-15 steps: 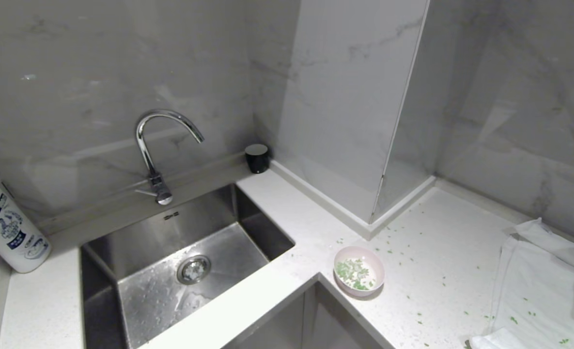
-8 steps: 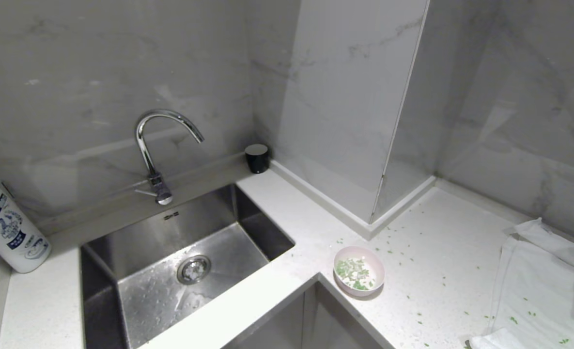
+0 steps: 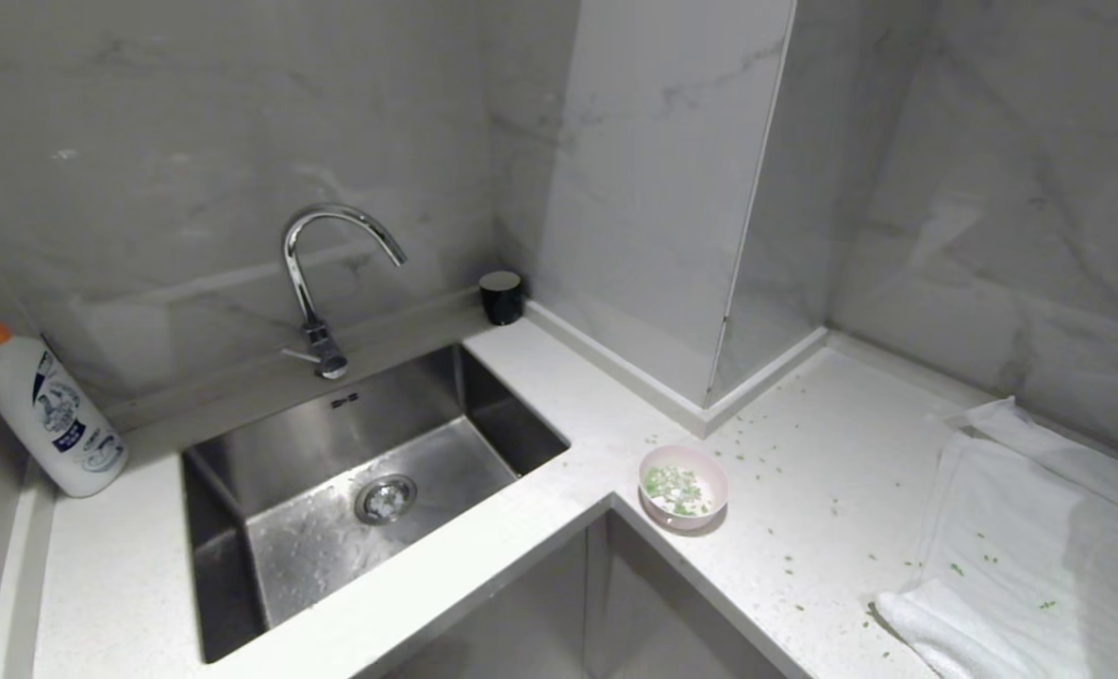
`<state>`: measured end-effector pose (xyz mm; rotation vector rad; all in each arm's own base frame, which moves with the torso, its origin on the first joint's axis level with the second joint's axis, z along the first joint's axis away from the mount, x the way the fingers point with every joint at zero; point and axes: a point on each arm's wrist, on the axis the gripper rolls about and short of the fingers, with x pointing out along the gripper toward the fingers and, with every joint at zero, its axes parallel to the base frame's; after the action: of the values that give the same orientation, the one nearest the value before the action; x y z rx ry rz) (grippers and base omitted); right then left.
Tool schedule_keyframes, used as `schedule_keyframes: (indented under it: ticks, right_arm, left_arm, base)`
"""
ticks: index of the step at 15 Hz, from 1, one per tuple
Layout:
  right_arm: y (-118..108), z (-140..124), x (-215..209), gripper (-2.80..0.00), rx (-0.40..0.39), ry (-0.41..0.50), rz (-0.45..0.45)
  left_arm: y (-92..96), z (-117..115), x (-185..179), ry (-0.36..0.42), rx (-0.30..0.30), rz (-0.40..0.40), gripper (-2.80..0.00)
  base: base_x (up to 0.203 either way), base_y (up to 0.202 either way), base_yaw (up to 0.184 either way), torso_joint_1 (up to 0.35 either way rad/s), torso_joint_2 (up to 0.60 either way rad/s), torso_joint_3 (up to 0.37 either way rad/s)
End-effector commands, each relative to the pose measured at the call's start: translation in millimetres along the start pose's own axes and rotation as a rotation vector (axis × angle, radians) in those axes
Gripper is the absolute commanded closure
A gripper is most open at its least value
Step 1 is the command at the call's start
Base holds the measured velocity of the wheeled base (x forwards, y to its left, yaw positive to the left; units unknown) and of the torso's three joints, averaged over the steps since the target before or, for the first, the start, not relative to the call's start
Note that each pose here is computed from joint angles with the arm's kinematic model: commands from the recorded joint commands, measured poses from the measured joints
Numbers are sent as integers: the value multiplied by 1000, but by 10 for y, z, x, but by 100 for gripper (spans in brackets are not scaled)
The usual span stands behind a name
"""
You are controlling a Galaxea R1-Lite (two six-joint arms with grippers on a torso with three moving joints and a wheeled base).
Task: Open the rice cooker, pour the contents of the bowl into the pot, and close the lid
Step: Pour the water from the bowl into the rice cooker
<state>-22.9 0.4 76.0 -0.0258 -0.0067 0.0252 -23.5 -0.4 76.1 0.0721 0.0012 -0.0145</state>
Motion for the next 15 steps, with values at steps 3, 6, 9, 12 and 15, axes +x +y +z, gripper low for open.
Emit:
schedule_keyframes:
  ticks: [3,6,9,12,15]
  right_arm:
    - [0,-5,1,0,-5,2,1]
    - [0,-5,1,0,-5,2,2]
    - [0,-6,1,0,-5,3,1]
    - [0,-6,1,0,-4,3,1]
    - [-2,-5,1,0,0,3,-10]
  left_arm:
    - [0,3,1,0,-2,1,0]
    - [0,4,0,0,-2,-1,0]
    - [0,4,0,0,-3,-1,0]
    - [0,4,0,0,-3,-2,0]
    - [0,4,0,0,-3,-1,0]
  base:
    - [0,0,0,18,2,-8]
    - [0,0,0,0,0,0]
    - [7,6,-128,7,3,0]
    - [2,8,-176,2,5,7]
    - [3,8,-174,-1,7,6]
